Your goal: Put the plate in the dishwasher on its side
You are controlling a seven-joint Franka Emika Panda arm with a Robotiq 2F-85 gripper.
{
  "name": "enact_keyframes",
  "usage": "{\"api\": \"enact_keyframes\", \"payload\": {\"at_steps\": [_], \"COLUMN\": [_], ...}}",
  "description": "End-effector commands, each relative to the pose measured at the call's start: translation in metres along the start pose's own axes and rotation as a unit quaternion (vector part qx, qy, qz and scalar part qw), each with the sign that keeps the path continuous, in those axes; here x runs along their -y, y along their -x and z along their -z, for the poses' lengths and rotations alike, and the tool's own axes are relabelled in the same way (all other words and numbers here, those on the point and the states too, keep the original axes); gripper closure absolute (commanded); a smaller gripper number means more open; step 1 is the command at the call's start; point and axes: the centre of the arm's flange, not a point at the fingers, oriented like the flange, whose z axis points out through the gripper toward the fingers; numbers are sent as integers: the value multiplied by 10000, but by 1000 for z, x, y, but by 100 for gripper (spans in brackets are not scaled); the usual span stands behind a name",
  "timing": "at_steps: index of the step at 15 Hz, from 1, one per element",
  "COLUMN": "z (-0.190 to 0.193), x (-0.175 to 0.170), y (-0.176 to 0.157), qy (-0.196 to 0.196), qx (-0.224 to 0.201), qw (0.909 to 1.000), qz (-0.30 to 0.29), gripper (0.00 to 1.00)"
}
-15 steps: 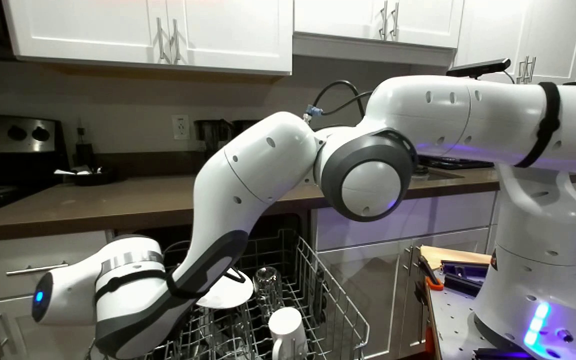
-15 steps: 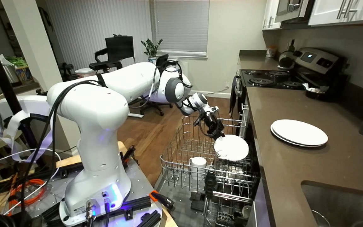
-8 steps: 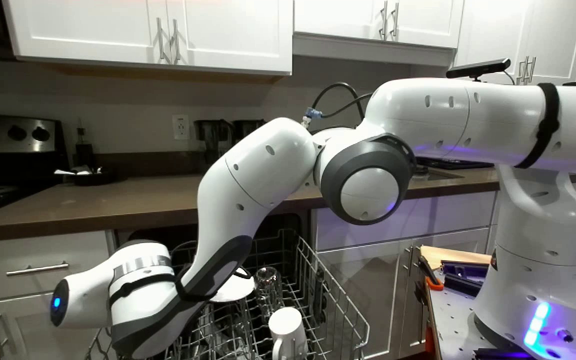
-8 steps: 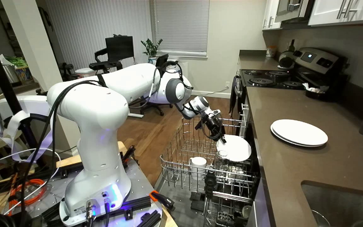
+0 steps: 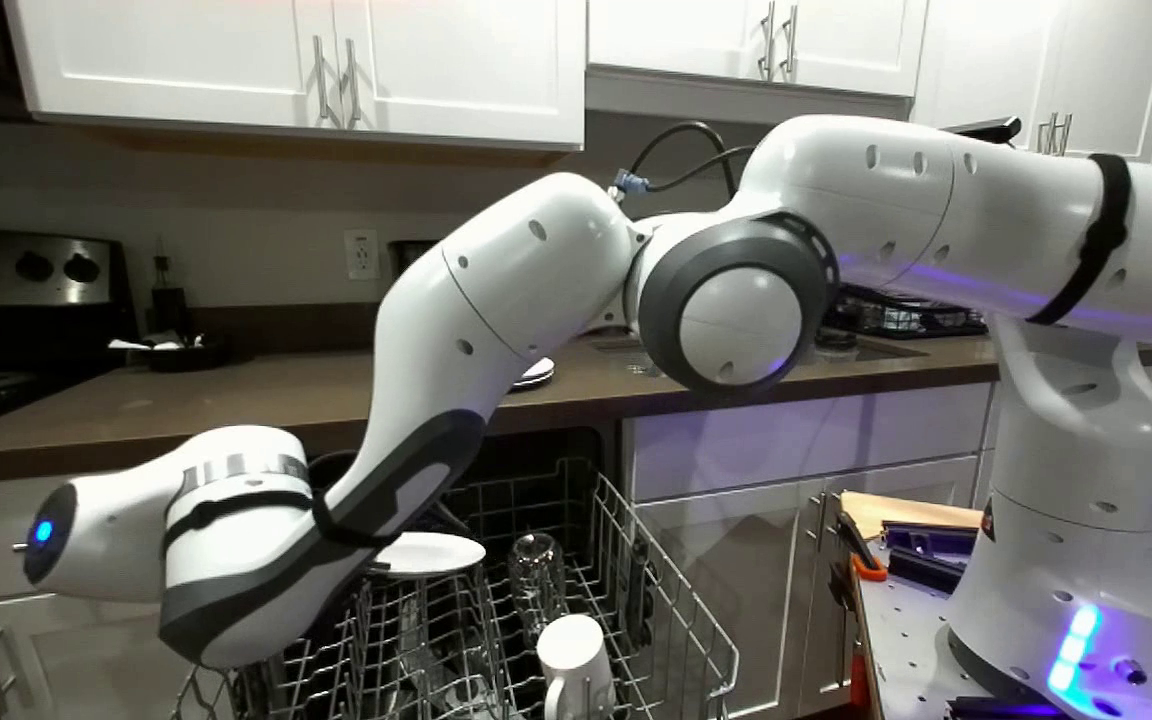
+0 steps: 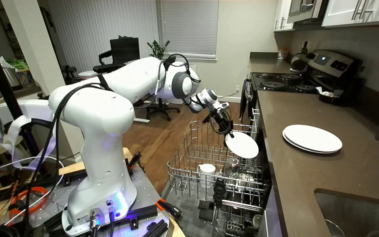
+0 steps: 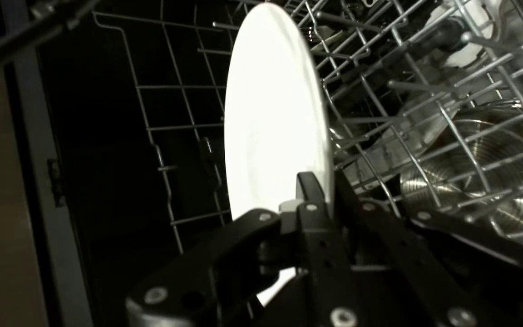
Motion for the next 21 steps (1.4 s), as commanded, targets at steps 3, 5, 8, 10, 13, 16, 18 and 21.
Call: {"api": "enact_keyframes", "payload": {"at_steps": [3,5,8,10,13,16,18,21], "z": [64,76,89,94,94,99,98,108], "x": [-70,-84,-97,-106,-121,-95,-104,-103], "y": [60,72,87,97,112,73,82,87], "qy": [-594,-1133,-1732,-2056,-2444,-2356,-2346,-2452], "qx": [62,24,-91,-225,-281,-164,-136,-470], "qw": [9979,9925,9814,9714,9562,9629,9632,9409], "qz": [268,454,827,1170,1586,1304,1304,2290], "gripper": [97,97,97,97,97,90,97,97]}}
